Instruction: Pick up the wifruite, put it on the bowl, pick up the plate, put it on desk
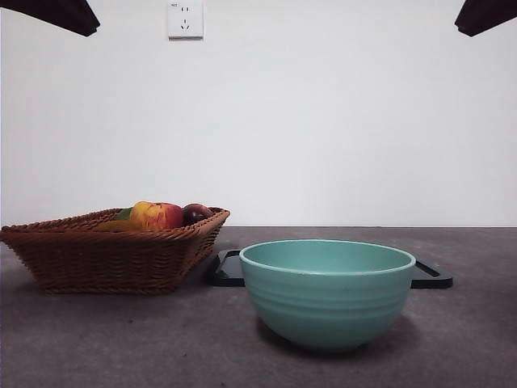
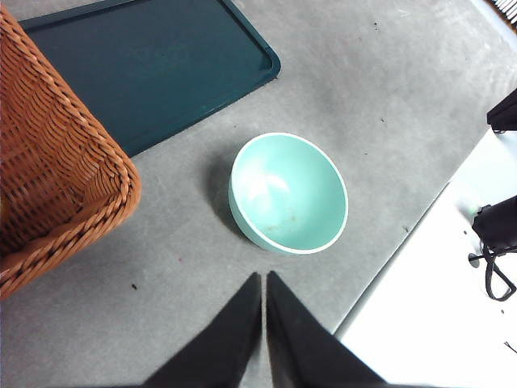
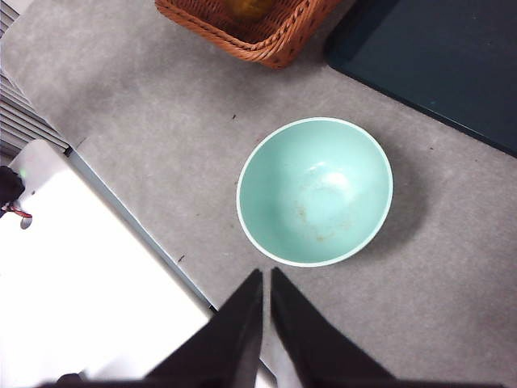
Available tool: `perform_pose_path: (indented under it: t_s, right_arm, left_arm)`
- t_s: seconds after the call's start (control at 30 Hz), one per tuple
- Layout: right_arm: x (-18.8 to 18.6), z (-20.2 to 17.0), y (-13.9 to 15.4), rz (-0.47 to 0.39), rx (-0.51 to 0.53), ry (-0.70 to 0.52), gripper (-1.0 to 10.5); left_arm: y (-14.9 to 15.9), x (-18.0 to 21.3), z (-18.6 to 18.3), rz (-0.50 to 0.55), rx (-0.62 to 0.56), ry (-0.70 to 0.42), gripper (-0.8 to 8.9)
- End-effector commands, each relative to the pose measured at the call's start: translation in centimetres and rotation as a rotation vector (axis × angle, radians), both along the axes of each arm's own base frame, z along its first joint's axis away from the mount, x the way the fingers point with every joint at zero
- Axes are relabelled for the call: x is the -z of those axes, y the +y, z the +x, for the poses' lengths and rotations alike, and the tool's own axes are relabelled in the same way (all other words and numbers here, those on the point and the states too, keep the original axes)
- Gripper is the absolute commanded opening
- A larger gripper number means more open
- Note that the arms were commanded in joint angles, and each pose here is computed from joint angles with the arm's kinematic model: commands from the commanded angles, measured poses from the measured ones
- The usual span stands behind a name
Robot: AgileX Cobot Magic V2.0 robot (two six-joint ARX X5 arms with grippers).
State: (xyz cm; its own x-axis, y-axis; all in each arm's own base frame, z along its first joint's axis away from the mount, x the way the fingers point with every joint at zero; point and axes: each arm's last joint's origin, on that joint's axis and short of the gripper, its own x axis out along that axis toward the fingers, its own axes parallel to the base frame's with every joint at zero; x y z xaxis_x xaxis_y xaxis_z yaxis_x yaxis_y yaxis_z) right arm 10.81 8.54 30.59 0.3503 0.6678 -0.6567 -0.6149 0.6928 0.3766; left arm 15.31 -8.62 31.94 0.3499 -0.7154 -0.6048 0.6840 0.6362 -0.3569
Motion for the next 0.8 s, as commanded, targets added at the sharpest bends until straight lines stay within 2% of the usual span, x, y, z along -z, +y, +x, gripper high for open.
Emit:
perform_pose_path:
  t_s: [0.03,0.57,0.67,0.8]
  right_arm:
    - [-0.5,0.0,0.1,0.009,-0.014,-0.026,0.1]
    - [-0.5,0.0,0.1,0.009,-0.014,-0.026,0.1]
    - [-0.5,0.0,0.1,0.009,-0.014,-0.026,0.1]
    - [-0.5,0.0,0.1,0.009,-0.014,-0.026,0.1]
  left_arm:
    - [-0.2,-0.6,0.1,-0.008,0.019,-0.036,0.08]
    - [-0.2,-0.8,0.1,-0.016,0.016,-0.047,0.08]
    - [0.3,-1.4,-0.1,-0.011,0.004,-0.135,0.08]
    - [2.1,-3.4,-0.3,-0.013,-0.128,-0.385,0.08]
